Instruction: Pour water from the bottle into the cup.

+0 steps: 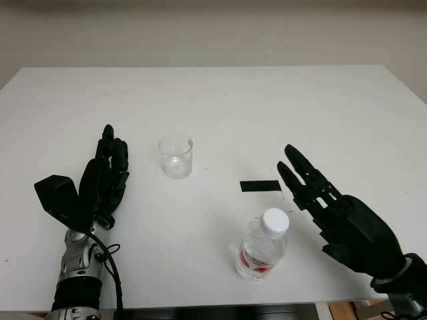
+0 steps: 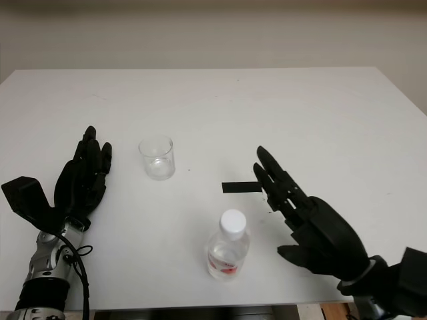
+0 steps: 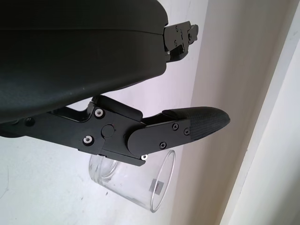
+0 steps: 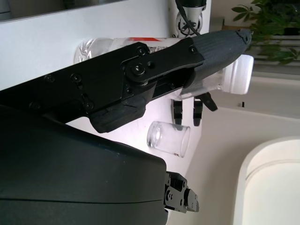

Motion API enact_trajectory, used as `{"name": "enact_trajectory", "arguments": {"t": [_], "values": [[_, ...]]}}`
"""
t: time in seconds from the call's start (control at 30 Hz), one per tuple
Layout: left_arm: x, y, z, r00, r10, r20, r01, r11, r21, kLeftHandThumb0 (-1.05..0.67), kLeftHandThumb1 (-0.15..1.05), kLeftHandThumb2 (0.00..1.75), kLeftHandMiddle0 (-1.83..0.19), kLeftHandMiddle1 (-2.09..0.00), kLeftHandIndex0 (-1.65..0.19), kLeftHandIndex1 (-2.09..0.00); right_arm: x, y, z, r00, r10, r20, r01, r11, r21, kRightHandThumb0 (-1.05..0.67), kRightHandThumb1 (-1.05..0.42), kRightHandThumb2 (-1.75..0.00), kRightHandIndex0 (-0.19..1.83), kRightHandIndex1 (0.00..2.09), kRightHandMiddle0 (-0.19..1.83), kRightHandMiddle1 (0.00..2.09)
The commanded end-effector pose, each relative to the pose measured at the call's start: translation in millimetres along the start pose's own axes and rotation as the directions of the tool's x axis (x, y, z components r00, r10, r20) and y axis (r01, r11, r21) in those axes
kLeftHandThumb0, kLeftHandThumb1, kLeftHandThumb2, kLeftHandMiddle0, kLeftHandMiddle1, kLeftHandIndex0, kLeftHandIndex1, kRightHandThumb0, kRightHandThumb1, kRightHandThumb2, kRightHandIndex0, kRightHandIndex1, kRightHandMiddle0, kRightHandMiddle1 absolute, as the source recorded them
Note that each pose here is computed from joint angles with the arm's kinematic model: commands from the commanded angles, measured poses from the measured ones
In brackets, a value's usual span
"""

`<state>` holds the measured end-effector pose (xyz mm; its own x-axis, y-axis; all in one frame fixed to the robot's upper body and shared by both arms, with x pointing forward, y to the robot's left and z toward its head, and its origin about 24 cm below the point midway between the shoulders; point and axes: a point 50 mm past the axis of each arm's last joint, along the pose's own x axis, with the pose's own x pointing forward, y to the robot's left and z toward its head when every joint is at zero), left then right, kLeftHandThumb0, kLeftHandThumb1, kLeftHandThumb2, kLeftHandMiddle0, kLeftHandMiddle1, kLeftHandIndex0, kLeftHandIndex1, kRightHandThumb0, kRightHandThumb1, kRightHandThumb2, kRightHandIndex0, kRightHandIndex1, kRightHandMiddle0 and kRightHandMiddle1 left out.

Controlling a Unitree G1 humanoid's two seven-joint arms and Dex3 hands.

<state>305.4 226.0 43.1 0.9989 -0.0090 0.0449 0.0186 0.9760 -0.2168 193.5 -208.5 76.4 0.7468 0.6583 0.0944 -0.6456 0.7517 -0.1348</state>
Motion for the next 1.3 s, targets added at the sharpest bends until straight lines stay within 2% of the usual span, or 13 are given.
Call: {"name": "enact_trajectory", "arguments": {"t": [0.0, 0.27, 0.6, 0.97, 1.17, 1.27], "values": [[-2.7, 1.5, -4.5, 1.000, 0.006, -0.017, -0.006, 1.000, 0.002, -0.71, 1.05, 0.58, 0.12, -0.05, 0.16, -0.05, 7, 2, 1.7, 1.000, 0.015, 0.006, -0.015, 1.000, -0.009, -1.05, -1.05, -0.14, -0.19, 0.00, -0.19, 0.00], [-1.4, 2.9, -3.2, 1.000, 0.009, -0.012, -0.009, 1.000, -0.001, -0.71, 1.05, 0.57, 0.12, -0.05, 0.16, -0.05, 16, 10, -0.9, 0.998, 0.036, -0.044, -0.036, 0.999, 0.018, -1.05, -1.04, -0.07, -0.19, 0.00, -0.19, 0.00], [-1.5, 3.4, -2.1, 1.000, 0.010, -0.004, -0.010, 1.000, 0.000, -0.70, 1.05, 0.59, 0.12, -0.05, 0.16, -0.06, 21, 20, 1.7, 0.990, 0.134, -0.050, -0.132, 0.991, 0.038, -1.05, -1.05, -0.10, -0.19, 0.00, -0.19, 0.00], [-0.5, 3.9, -2.2, 1.000, 0.018, -0.012, -0.017, 1.000, 0.006, -0.71, 1.05, 0.57, 0.12, -0.06, 0.15, -0.06, 12, 17, 0.4, 0.990, 0.127, -0.062, -0.128, 0.992, -0.019, -1.05, -1.04, -0.09, -0.19, 0.00, -0.19, 0.00], [-0.3, 3.3, -1.6, 1.000, 0.016, -0.008, -0.016, 1.000, 0.009, -0.70, 1.05, 0.58, 0.11, -0.06, 0.15, -0.06, 16, 22, -1.6, 0.991, 0.115, -0.063, -0.114, 0.993, 0.018, -1.05, -1.04, -0.08, -0.19, 0.00, -0.19, 0.00], [-0.8, 3.6, -1.5, 1.000, 0.011, -0.005, -0.011, 1.000, 0.007, -0.71, 1.05, 0.58, 0.12, -0.05, 0.15, -0.06, 21, 26, -2.3, 0.988, 0.134, -0.077, -0.135, 0.991, -0.008, -1.05, -1.04, -0.14, -0.19, 0.00, -0.19, 0.00]]}}
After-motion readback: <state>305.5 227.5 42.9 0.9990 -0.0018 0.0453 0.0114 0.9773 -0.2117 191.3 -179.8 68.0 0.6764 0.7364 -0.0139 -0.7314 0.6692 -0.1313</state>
